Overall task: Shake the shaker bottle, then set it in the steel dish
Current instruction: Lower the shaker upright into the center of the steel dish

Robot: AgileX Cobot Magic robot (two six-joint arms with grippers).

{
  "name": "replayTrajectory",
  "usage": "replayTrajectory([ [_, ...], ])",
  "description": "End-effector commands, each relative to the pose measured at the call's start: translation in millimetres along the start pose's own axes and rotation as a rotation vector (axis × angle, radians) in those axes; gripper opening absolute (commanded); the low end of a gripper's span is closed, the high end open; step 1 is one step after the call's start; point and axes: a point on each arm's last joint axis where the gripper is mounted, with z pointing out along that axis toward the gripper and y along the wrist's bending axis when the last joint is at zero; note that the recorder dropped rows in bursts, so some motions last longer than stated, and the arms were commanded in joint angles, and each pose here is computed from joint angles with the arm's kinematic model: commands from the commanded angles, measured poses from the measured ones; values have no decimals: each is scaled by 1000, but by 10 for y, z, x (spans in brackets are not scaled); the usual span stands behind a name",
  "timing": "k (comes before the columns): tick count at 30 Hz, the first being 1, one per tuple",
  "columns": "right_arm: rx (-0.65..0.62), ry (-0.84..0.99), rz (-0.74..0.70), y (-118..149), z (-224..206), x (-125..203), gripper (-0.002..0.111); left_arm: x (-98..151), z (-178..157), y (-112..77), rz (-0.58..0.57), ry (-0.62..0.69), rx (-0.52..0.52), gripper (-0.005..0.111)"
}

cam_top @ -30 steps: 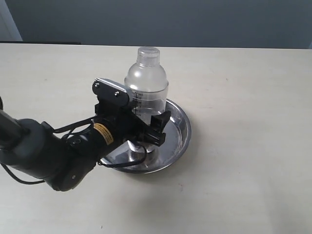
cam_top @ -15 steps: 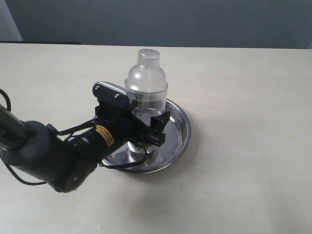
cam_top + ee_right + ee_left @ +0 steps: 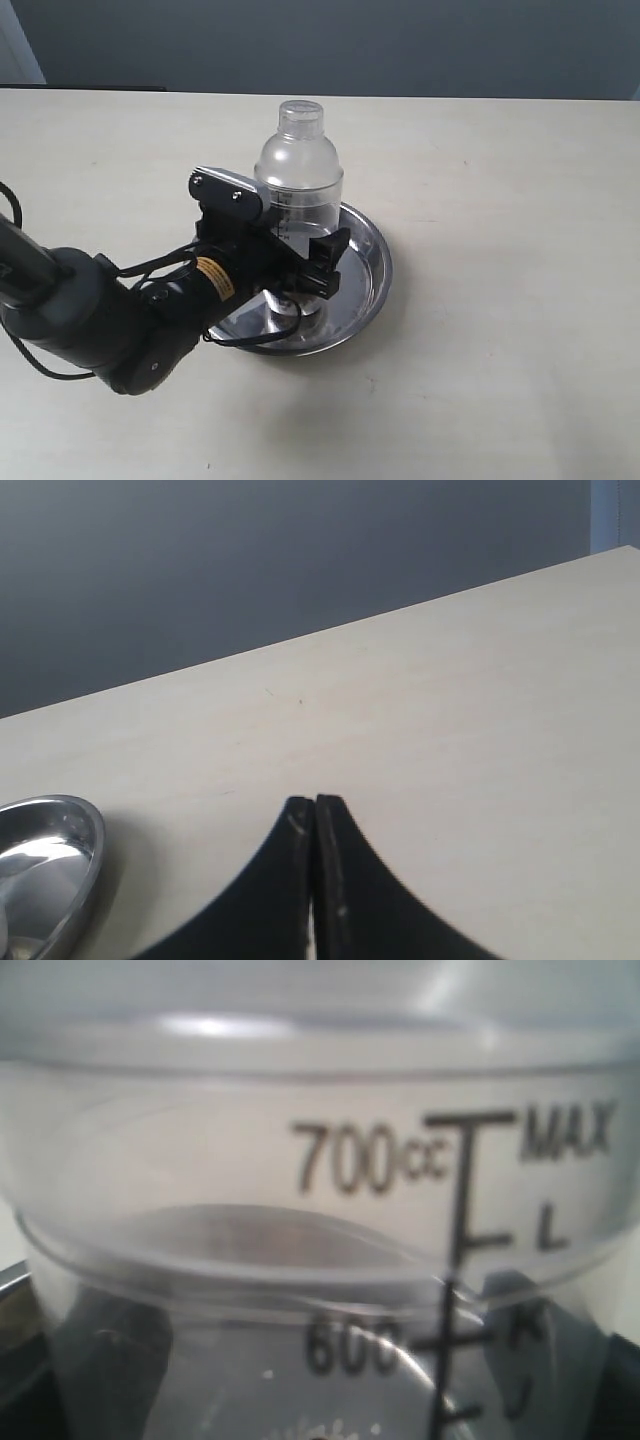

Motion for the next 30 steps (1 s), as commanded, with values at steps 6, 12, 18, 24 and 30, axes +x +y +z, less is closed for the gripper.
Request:
replayTrajectory([
  [6, 3, -16, -4, -2, -3, -10, -1, -13, 3, -32, 5, -22, 32, 76],
  [12, 3, -16, -4, -2, -3, -10, -1, -2, 0, -85, 44, -12, 90, 105],
  [18, 3, -16, -4, -2, -3, -10, -1, -7, -6, -112, 68, -8, 119, 106],
  [24, 3, -16, -4, -2, -3, -10, -1, -115, -73, 2, 87, 22, 86, 106],
  [30, 3, -16, -4, -2, -3, -10, -1, -121, -106, 10, 91, 38, 98, 106],
])
